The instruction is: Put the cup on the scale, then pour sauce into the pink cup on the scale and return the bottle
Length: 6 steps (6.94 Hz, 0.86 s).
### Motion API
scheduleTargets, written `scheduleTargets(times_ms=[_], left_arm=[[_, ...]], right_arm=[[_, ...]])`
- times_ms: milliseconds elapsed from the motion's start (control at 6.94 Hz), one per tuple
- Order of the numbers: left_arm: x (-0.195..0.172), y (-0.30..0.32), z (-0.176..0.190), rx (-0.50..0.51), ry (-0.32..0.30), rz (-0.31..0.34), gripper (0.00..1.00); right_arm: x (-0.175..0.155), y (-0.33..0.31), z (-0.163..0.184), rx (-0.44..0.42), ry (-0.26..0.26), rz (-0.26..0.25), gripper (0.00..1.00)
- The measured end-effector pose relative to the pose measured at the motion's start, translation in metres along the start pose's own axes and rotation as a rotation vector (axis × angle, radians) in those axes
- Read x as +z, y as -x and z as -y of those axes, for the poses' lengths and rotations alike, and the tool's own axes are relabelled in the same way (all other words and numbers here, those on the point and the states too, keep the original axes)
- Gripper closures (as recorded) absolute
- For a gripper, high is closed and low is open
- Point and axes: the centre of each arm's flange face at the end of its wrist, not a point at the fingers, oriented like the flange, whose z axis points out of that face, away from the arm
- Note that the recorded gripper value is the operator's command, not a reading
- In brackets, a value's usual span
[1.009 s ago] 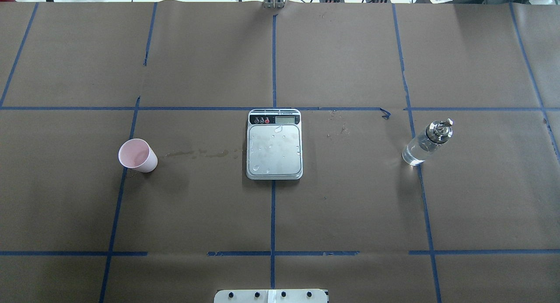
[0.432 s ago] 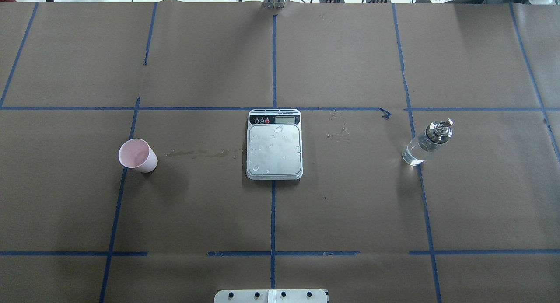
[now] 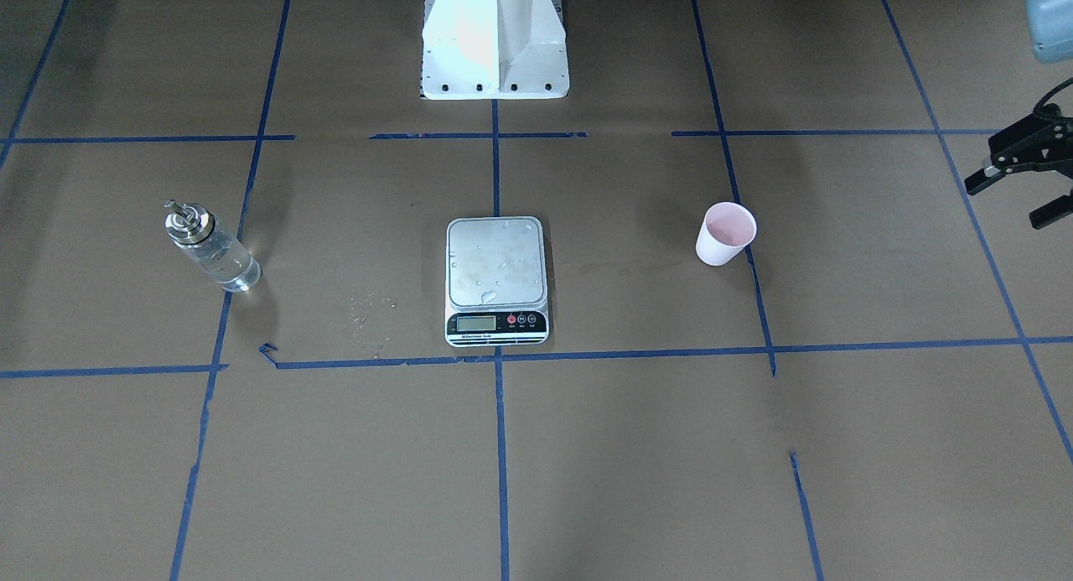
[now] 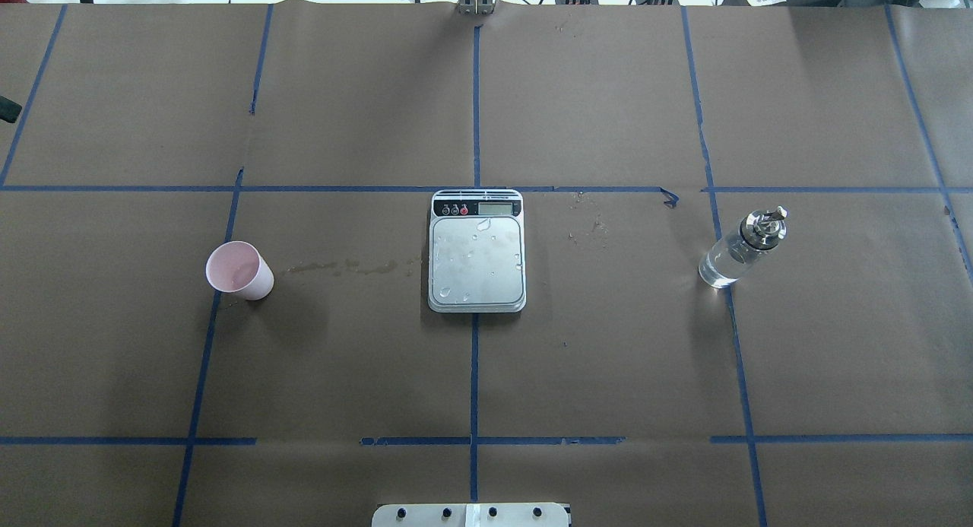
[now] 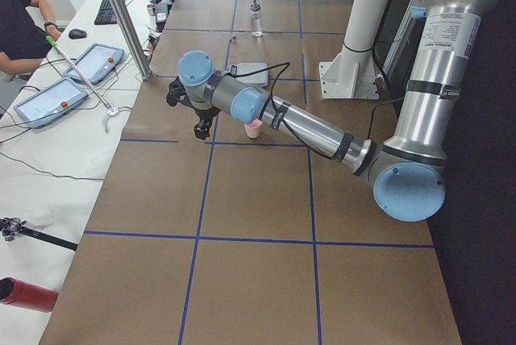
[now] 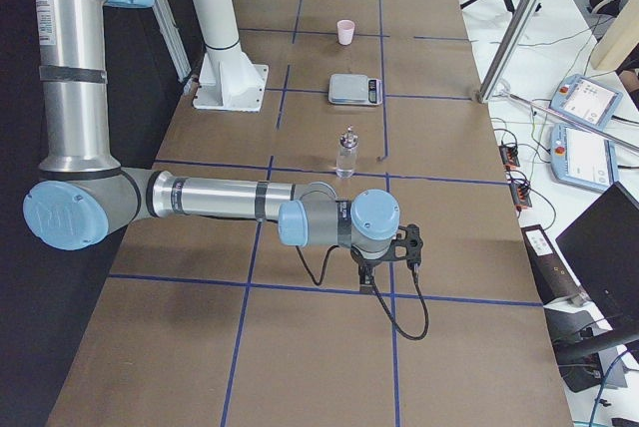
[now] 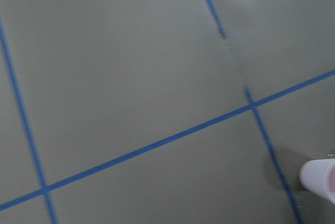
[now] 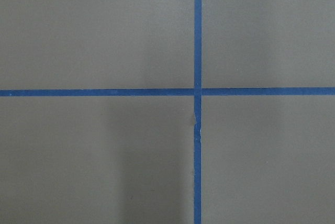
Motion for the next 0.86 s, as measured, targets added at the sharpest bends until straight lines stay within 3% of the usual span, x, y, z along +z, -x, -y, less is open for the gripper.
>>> scheduleTargets(times_ms=[432, 865], left_arm=[[0.079, -0.065, -0.019, -0.17, 0.01, 0.097, 0.0], [0.168, -0.102, -0.074, -0.303, -0.026, 0.118, 0.0]], right_arm=[[0.001, -0.001, -0.001, 0.005, 0.004, -0.001, 0.0], [0.001, -0.001, -0.001, 0.003, 0.002, -0.002, 0.0]])
